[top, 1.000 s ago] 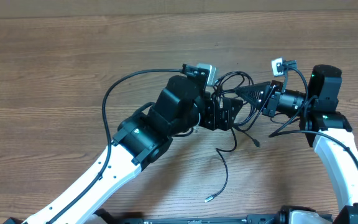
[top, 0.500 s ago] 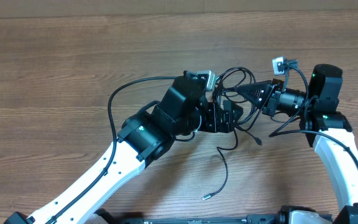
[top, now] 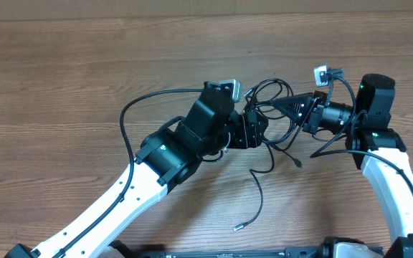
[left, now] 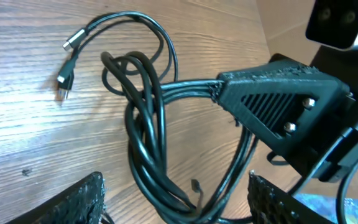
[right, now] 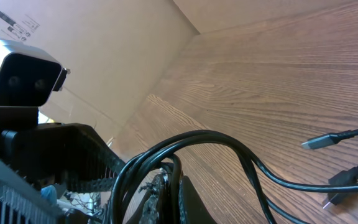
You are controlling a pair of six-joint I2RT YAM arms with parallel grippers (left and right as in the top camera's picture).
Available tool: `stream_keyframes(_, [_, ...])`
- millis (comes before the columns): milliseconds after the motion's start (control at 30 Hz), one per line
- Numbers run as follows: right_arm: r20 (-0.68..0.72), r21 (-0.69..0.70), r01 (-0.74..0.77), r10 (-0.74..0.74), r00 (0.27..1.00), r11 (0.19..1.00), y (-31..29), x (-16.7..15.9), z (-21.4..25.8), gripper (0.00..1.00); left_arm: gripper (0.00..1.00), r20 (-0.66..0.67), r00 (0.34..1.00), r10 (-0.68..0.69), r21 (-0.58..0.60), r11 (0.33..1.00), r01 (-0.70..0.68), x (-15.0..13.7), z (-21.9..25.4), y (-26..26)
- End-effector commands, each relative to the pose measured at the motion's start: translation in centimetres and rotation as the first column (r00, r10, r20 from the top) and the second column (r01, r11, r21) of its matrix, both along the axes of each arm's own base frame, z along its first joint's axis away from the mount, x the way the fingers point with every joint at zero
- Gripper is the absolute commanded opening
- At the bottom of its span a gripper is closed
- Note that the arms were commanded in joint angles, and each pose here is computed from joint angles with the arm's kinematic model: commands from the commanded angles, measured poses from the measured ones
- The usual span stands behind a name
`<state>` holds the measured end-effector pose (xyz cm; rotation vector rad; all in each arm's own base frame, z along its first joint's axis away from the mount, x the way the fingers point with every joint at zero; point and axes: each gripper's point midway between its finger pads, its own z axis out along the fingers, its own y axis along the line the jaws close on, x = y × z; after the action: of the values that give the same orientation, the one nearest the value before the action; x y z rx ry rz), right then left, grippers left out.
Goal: Untangle cables
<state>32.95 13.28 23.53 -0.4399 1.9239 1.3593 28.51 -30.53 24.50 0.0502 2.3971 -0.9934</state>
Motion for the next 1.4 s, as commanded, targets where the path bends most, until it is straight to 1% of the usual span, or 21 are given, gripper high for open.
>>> stream_keyframes(0, [0.036,0.006,-0.021,0.021,0.999,1.000,0.1,-0.2,0.9,0.04,0.76,0.015,0.999,0.044,0.015,0.999,-0.044,0.8,0.1,0.5])
stream_keyframes(100, [0.038,0.010,-0.028,0.027,0.999,1.000,0.2,-0.3,1.0,0.04,0.79,0.015,0.999,0.047,0.018,0.999,-0.047,0.9,0.0,0.6])
stream_keyframes(233, [0.064,0.029,-0.067,0.065,0.996,0.997,0.5,-0.7,1.6,0.04,0.80,0.008,0.999,0.047,0.024,0.999,-0.047,1.0,-0.4,0.5])
stream_keyframes(300, [0.067,0.028,-0.066,0.064,0.996,0.997,0.4,-0.7,1.6,0.04,0.77,0.003,0.999,0.048,0.028,0.998,-0.048,1.1,-0.7,0.4])
stream_keyframes(500, [0.066,0.028,-0.066,0.064,0.996,0.997,0.4,-0.7,1.6,0.04,0.73,-0.048,0.995,0.087,0.005,0.996,-0.087,1.3,-1.2,0.2])
stream_keyframes(533, [0.066,0.028,-0.066,0.064,0.996,0.997,0.4,-0.7,1.6,0.04,0.71,-0.056,0.994,0.093,0.001,0.996,-0.093,1.3,-1.3,0.1])
stream_keyframes(633, [0.066,0.028,-0.066,0.064,0.996,0.997,0.4,-0.7,1.6,0.04,0.60,-0.051,0.994,0.093,-0.005,0.996,-0.093,1.5,-1.2,0.0])
stream_keyframes(833, [0.066,0.029,-0.067,0.065,0.996,0.997,0.4,-0.7,1.6,0.04,0.25,-0.046,0.995,0.093,-0.009,0.996,-0.093,1.6,-1.1,-0.1])
stream_keyframes(933, [0.065,0.029,-0.067,0.065,0.996,0.997,0.5,-0.7,1.6,0.04,0.10,-0.040,0.995,0.092,-0.016,0.996,-0.093,1.7,-1.0,-0.2])
stream_keyframes(967, [0.065,0.029,-0.067,0.065,0.996,0.997,0.5,-0.7,1.6,0.04,0.07,-0.039,0.995,0.092,-0.017,0.996,-0.093,1.7,-1.0,-0.3])
stream_keyframes(1033, [0.065,0.029,-0.068,0.066,0.996,0.997,0.5,-0.7,1.6,0.04,0.04,-0.035,0.995,0.092,-0.021,0.995,-0.093,1.8,-0.9,-0.3])
stream_keyframes(1267, [0.066,0.032,-0.073,0.070,0.995,0.997,0.5,-0.8,1.7,0.04,0.04,-0.027,0.995,0.101,-0.021,0.995,-0.102,2.0,-0.8,-0.2])
stream_keyframes(1300, [0.066,0.032,-0.072,0.070,0.995,0.997,0.5,-0.8,1.7,0.05,0.04,-0.025,0.994,0.105,-0.019,0.994,-0.106,2.1,-0.8,-0.2])
stream_keyframes(1333, [0.065,0.030,-0.070,0.068,0.996,0.997,0.5,-0.8,1.7,0.12,0.04,-0.023,0.994,0.108,-0.017,0.994,-0.109,2.1,-0.8,-0.1])
stream_keyframes(1367, [0.064,0.027,-0.063,0.061,0.996,0.998,0.4,-0.7,1.6,0.22,0.04,-0.023,0.994,0.109,-0.017,0.994,-0.109,2.2,-0.8,-0.1])
